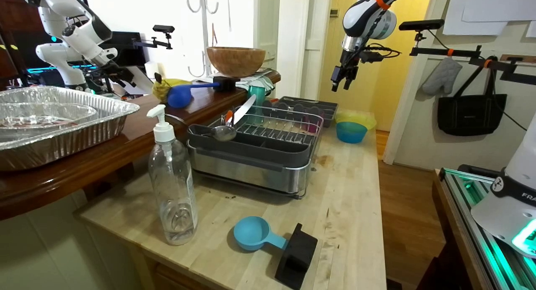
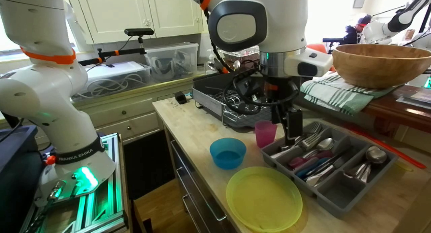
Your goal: Rearrange the position of the pink spoon in the utensil holder
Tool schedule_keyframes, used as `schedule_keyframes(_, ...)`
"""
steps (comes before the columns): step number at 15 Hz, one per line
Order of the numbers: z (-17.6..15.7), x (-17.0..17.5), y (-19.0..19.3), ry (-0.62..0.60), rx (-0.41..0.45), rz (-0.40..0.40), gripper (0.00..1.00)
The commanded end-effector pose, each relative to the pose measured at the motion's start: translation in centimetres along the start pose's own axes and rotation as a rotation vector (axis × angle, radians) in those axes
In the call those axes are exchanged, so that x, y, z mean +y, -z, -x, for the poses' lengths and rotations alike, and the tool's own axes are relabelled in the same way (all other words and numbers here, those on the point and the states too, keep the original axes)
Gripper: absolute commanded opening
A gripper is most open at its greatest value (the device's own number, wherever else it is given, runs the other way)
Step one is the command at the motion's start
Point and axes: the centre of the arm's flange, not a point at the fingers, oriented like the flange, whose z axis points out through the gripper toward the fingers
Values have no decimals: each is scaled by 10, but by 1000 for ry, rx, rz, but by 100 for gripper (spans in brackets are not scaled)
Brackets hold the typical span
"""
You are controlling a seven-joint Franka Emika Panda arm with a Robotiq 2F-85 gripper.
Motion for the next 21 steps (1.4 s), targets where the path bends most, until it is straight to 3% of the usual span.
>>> schedule_keyframes(1,-9,-4,-23,-34,-26,15,100)
schedule_keyframes(12,-37,-22,-83,-78,17,14,100)
schedule_keyframes(21,-57,-10,-111,-261,62,-14,100)
